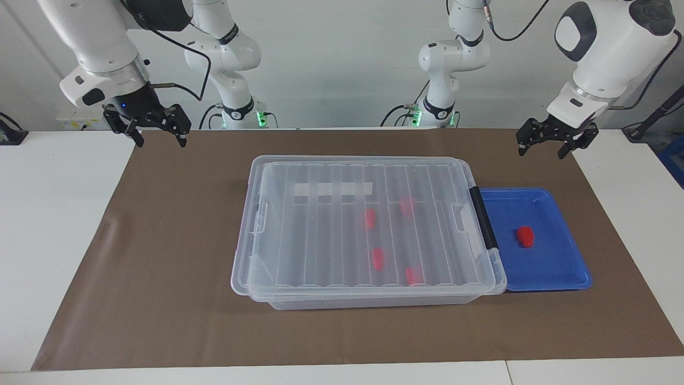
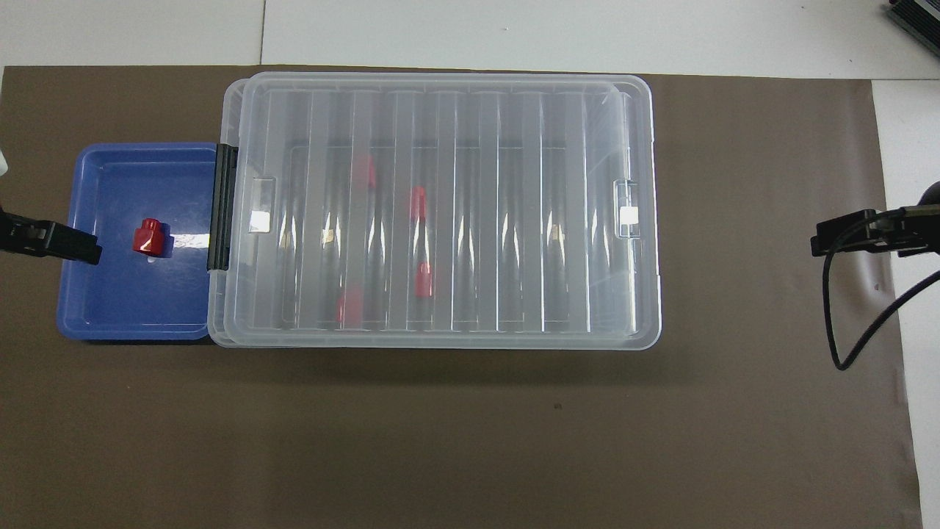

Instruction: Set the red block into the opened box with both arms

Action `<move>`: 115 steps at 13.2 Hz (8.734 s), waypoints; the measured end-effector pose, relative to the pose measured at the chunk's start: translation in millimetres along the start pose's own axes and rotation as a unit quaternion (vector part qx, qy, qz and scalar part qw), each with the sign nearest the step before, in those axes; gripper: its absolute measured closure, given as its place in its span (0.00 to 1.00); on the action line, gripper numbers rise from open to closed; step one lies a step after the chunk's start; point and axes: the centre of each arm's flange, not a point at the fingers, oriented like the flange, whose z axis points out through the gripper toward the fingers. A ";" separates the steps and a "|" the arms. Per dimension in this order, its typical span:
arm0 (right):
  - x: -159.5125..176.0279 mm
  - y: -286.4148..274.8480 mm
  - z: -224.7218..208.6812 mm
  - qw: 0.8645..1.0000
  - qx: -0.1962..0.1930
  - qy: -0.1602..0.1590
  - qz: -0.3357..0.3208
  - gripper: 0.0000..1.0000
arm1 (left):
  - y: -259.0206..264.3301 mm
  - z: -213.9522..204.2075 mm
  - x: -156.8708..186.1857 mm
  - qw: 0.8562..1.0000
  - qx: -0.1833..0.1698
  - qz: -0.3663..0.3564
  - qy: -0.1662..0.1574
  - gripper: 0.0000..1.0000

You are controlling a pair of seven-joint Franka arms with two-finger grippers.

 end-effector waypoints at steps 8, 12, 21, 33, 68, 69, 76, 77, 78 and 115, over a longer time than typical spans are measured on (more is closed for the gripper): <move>52.7 -96.6 92.1 0.997 0.058 0.047 -0.016 0.00 | 0.0 0.0 0.0 1.000 0.000 0.000 0.000 0.00; 68.5 -132.6 139.3 0.997 0.057 0.045 -0.017 0.00 | 0.0 0.0 0.0 1.000 0.000 0.000 0.000 0.00; 76.6 -120.5 167.4 0.998 -0.022 0.040 -0.046 0.00 | 0.0 0.0 0.0 1.000 0.000 0.000 0.000 0.00; 84.8 -23.7 164.9 0.996 -0.091 0.017 -0.014 0.00 | -1.6 -4.1 3.0 1.000 0.004 -0.001 0.018 0.00; -4.5 1.2 15.5 0.999 -0.009 -0.020 0.036 0.00 | -93.3 277.8 57.7 0.995 0.006 -0.075 0.071 0.00; -5.0 2.3 13.5 0.999 -0.009 -0.021 0.036 0.00 | -92.3 279.6 56.2 0.995 0.006 -0.075 0.069 0.00; -9.0 13.7 2.9 0.999 0.001 -0.030 0.041 0.00 | -72.6 277.7 62.2 0.993 0.003 -0.091 0.074 0.48; -9.2 12.6 1.8 0.999 -0.001 -0.030 0.039 0.00 | -71.5 277.7 62.5 0.993 0.003 -0.091 0.074 0.59; -9.2 11.9 1.3 0.999 -0.003 -0.029 0.038 0.00 | -71.6 277.7 62.5 0.993 0.003 -0.092 0.074 0.66; -2.8 11.6 -1.1 0.999 -0.002 -0.005 0.036 0.00 | 194.6 175.4 122.1 0.964 -0.043 -0.241 0.106 0.66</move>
